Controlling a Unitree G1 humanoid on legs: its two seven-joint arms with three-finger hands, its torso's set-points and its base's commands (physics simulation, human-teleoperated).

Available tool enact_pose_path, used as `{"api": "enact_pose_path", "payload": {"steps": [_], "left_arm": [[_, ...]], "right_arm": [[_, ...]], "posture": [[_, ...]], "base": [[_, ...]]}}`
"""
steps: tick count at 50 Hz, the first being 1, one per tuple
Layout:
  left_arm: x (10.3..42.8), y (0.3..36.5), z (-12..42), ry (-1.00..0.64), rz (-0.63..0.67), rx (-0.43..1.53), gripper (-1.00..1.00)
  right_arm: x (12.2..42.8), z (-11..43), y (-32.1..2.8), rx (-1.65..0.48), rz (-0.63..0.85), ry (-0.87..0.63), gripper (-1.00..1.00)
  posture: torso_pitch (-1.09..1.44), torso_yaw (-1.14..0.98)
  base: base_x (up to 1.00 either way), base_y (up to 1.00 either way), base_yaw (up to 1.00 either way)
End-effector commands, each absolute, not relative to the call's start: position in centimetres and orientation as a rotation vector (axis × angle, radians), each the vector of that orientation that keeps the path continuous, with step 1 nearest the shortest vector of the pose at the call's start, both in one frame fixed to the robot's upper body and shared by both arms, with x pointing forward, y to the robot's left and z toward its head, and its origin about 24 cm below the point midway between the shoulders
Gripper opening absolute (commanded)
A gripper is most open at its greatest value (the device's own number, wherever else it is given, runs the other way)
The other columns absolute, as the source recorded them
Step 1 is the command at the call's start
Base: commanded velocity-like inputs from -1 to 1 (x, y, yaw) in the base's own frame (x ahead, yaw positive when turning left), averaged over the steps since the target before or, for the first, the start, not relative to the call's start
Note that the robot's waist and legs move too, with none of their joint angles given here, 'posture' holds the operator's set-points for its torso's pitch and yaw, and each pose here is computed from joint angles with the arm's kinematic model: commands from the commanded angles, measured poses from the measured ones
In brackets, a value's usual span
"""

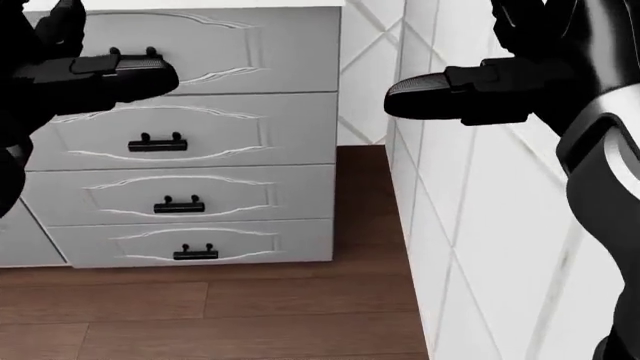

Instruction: Press the button on the coffee machine to serve coffee.

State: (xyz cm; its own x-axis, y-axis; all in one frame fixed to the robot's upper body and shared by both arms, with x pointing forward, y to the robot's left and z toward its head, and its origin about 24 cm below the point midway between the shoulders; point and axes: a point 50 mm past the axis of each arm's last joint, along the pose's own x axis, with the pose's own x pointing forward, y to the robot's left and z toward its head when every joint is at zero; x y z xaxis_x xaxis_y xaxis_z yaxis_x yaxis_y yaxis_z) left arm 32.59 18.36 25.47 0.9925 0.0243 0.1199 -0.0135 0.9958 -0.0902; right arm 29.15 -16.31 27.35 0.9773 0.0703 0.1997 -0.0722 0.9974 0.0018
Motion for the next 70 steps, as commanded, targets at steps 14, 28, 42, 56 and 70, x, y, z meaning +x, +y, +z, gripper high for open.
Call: {"api": "enact_pose_path", "payload": {"steps": [14, 28, 42, 56, 70], "left_arm": [[32.14, 18.17, 27.40, -0.219, 0.003, -0.095, 1.00], [32.09, 17.97, 27.37, -0.217, -0.003, -0.096, 1.00], [31.97, 17.95, 27.50, -0.218, -0.002, -0.098, 1.00], [32.18, 18.01, 27.31, -0.216, -0.001, -0.096, 1.00], [32.05, 17.92, 27.36, -0.216, -0.002, -0.097, 1.00]], "right_arm": [[28.84, 28.56, -16.15, 0.003, 0.071, -0.277, 1.00], [28.87, 28.52, -16.14, 0.000, 0.068, -0.277, 1.00], [28.72, 28.43, -16.04, -0.004, 0.071, -0.273, 1.00], [28.85, 28.39, -16.07, -0.005, 0.071, -0.272, 1.00], [28.74, 28.44, -16.02, -0.006, 0.073, -0.270, 1.00]], "posture": [[0.00, 0.00], [0.00, 0.00], [0.00, 0.00], [0.00, 0.00], [0.00, 0.00]], "base": [[0.04, 0.00, 0.00], [0.19, 0.00, 0.00], [0.21, 0.01, 0.00], [0.21, 0.06, 0.00], [0.17, 0.04, 0.00]]}}
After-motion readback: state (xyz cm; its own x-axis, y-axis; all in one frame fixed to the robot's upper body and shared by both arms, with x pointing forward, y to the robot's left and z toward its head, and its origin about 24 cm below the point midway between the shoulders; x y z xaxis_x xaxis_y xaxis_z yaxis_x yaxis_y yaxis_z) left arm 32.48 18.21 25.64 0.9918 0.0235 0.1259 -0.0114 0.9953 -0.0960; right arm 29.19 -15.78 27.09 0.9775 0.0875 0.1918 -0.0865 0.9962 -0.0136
